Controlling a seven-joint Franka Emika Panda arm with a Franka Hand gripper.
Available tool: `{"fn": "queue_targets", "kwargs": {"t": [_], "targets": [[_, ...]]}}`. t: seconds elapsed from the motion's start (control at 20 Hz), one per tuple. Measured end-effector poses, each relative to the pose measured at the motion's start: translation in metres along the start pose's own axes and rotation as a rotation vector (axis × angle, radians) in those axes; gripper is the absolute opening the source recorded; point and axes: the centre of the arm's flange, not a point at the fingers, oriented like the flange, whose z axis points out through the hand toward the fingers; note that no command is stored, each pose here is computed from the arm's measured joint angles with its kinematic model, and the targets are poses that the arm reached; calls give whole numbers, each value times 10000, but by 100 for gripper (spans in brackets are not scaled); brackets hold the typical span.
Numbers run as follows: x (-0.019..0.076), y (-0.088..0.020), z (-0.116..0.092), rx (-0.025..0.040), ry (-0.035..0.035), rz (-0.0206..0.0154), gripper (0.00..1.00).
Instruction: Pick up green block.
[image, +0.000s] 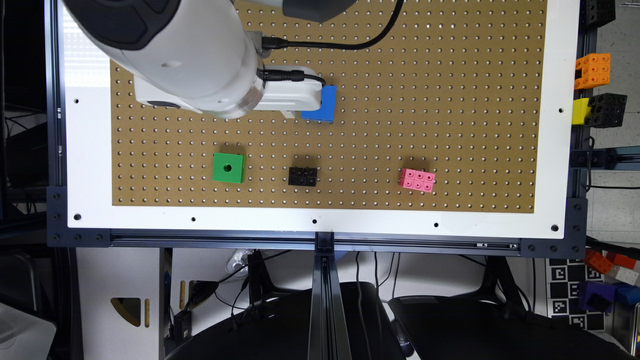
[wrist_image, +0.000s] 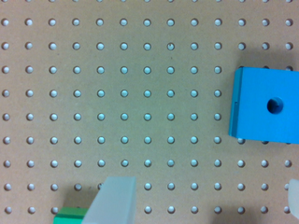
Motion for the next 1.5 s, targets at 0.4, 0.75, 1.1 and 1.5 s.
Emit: {"fn": "queue_targets", "kwargs": {"t": [0.4,0.75,1.1,1.5], "targets": [[160,155,-48,36,123,227,100],[786,153,25,233,385,324,100],[1268,142,114,299,541,353,100],[1266,146,173,256,452,345,100]]}}
